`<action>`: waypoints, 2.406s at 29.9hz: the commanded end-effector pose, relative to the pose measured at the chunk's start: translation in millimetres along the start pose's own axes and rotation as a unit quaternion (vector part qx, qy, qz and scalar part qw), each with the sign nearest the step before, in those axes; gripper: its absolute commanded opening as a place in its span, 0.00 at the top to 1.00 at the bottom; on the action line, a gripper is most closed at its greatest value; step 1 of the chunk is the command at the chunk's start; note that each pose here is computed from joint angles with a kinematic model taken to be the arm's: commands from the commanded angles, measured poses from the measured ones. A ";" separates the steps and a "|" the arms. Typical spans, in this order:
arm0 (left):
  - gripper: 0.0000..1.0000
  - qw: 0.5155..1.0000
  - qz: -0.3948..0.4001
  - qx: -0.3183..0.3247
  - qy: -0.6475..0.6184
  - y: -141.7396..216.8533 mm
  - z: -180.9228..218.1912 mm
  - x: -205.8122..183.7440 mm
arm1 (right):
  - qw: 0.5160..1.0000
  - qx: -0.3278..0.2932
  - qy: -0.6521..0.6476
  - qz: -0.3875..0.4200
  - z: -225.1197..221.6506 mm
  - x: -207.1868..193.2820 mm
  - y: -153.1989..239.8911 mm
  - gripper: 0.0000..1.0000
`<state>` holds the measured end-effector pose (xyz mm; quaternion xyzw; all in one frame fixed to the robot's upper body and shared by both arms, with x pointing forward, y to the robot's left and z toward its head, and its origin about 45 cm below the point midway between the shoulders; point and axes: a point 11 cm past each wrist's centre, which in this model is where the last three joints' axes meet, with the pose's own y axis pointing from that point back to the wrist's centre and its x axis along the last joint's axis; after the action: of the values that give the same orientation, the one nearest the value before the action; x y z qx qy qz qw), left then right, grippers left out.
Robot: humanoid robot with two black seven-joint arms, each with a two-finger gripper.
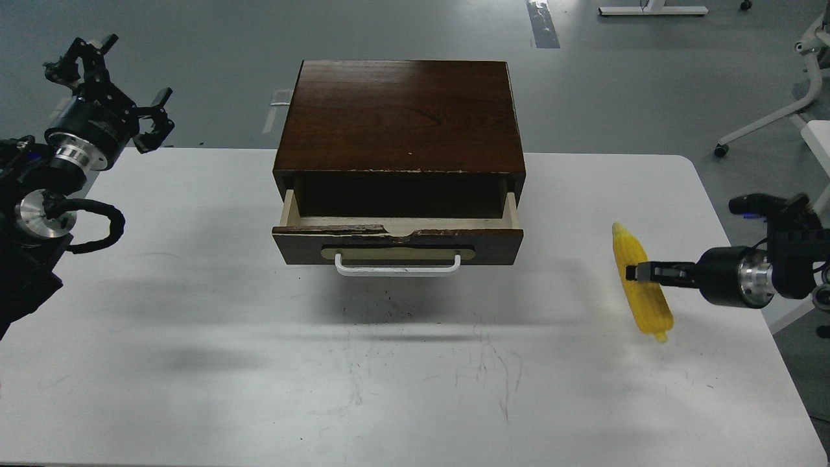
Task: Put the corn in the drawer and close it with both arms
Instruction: 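Grasp the yellow corn cob with the right gripper and lift it, then carry the corn over the open drawer and lower it inside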
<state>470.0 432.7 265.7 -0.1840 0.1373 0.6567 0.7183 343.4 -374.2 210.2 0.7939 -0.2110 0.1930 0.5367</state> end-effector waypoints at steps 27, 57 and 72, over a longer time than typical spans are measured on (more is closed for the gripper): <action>0.02 0.996 0.058 -0.055 -0.027 18.4 58.5 46.3 | 0.834 0.134 0.519 0.131 -304.0 113.6 -5.9 1.00; 0.02 0.995 0.068 -0.065 -0.041 25.2 75.1 56.1 | 0.742 0.140 0.652 0.066 -312.4 49.6 -46.7 0.44; 0.02 0.996 0.059 -0.053 -0.049 20.0 73.4 49.6 | 0.756 0.154 0.631 0.085 -321.9 58.4 -39.2 0.31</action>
<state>449.2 513.0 302.8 -0.1817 0.0824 0.7150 0.6701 385.9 -72.4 312.9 0.5295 0.1613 0.7254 0.4092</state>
